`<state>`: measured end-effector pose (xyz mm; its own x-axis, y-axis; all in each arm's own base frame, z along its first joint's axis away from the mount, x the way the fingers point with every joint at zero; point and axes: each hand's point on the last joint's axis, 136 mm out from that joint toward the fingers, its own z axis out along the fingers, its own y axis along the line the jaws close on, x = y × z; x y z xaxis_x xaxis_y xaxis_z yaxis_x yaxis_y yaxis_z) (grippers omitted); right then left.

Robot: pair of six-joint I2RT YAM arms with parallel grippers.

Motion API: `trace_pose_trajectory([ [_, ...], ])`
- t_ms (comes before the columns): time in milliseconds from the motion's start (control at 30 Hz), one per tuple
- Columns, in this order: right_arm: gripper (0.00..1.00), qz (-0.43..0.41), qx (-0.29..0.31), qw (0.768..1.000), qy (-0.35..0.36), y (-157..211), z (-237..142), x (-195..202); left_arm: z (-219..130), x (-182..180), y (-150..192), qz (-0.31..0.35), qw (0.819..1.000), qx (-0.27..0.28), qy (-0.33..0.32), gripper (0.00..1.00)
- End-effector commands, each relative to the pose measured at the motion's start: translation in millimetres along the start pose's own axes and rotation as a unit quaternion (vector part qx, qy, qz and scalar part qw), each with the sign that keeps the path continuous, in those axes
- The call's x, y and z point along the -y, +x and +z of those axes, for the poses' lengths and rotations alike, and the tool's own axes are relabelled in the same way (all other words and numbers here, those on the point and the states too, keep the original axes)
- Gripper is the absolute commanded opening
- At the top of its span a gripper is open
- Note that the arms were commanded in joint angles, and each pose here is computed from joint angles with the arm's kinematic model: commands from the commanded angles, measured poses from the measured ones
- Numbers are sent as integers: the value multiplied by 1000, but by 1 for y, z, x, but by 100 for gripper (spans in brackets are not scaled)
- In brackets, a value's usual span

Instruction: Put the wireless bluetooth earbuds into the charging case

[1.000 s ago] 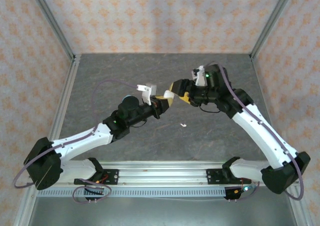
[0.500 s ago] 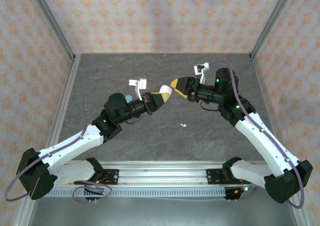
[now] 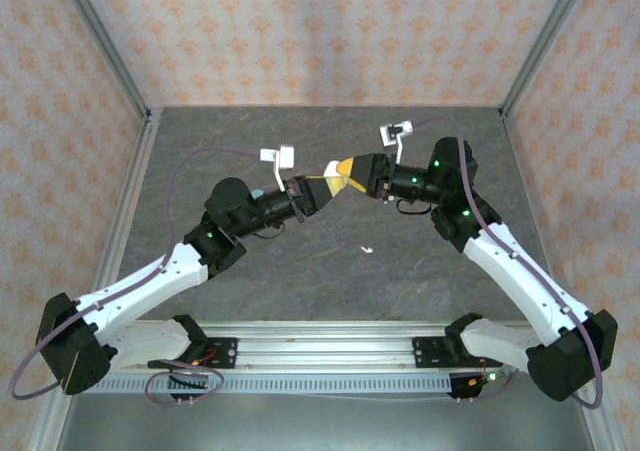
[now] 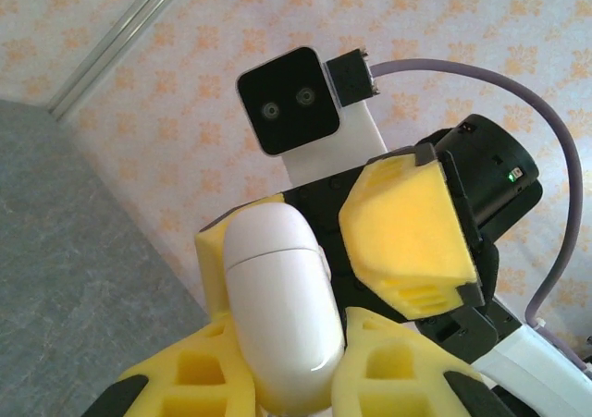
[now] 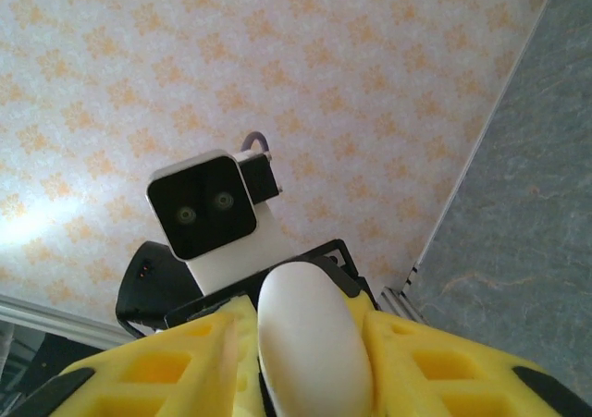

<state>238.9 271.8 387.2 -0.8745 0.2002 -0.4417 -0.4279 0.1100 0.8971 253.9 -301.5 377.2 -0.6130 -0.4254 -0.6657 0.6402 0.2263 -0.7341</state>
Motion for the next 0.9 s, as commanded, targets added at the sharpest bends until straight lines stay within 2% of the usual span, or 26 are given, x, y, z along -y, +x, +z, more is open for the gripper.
trace_pose_trajectory([
  [0,30,-33,-20,999,-23,6,-2,-14,3,22,-15,8,999,17,31,6],
  [100,22,-35,-25,999,-17,7,-1,-10,6,22,-13,12,1000,4,25,7],
  [167,18,-37,-26,999,-16,8,-1,-9,6,18,-9,17,1000,-6,13,12],
  [233,16,-43,-27,999,-15,8,-2,-9,2,14,-6,25,1000,-12,-1,21],
  [367,14,-70,-40,997,2,12,-4,-10,-16,5,-4,62,996,-24,-57,46],
  [500,13,-124,-57,989,61,17,-12,0,-42,-4,-5,110,984,-45,-130,60],
  [633,13,-173,-79,978,89,21,-18,-1,-60,-1,-1,146,975,-81,-145,65],
  [867,13,-232,-96,967,47,26,-19,-19,-67,23,4,215,969,-88,-82,71],
])
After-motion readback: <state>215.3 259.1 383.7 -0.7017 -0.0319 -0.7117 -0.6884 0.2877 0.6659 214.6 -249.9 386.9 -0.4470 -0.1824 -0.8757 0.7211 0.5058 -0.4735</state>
